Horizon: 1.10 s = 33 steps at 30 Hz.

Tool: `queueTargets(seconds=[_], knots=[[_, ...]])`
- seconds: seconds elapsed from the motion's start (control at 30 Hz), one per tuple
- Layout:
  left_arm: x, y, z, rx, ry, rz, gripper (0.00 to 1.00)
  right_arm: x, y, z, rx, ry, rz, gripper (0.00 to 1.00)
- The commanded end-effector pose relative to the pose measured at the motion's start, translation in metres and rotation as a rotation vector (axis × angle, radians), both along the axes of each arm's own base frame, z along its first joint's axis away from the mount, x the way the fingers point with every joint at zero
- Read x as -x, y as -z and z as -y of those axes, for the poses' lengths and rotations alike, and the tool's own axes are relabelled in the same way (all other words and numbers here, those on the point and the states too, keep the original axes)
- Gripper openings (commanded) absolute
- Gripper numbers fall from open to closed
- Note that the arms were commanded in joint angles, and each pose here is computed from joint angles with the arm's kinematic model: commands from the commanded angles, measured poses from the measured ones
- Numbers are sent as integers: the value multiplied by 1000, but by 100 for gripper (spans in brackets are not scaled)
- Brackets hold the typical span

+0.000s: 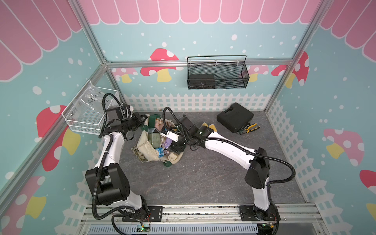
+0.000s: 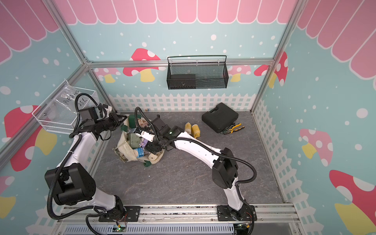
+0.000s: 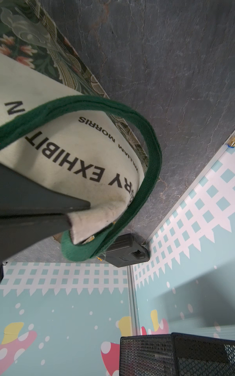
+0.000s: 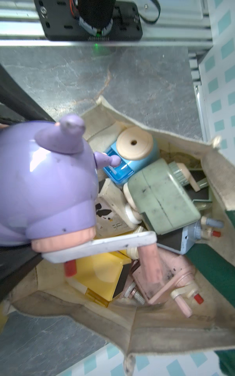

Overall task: Take out the pencil sharpeners from the tote bags
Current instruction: Pick up the pencil sharpener from the canvas bag, then place the pencil sharpener at the center of the board.

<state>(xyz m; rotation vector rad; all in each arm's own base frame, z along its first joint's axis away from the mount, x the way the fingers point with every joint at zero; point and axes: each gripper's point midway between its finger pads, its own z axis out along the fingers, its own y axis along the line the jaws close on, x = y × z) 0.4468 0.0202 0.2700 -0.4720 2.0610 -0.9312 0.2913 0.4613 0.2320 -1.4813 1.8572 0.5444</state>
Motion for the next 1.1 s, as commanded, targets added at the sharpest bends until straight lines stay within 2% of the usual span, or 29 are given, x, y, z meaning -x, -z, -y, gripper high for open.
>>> queueTargets(seconds=[0.0, 0.27, 0.47, 0.83, 1.0, 1.07], knots=[[-4, -11, -6, 0, -9, 43, 0, 26, -46, -4, -142, -120, 46, 44], [-3, -11, -6, 0, -9, 42, 0, 40, -75, 30, -264, -123, 75, 44], [-3, -11, -5, 0, -8, 42, 0, 13, -84, 92, -412, -12, 63, 44], [-4, -8, -6, 5, -9, 35, 0, -56, -33, 225, -633, 420, 84, 41], [-3, -9, -7, 1, -11, 38, 0, -76, -5, 281, -701, 657, 193, 42], [-4, -9, -7, 2, -10, 38, 0, -83, 8, 296, -707, 702, 211, 43]])
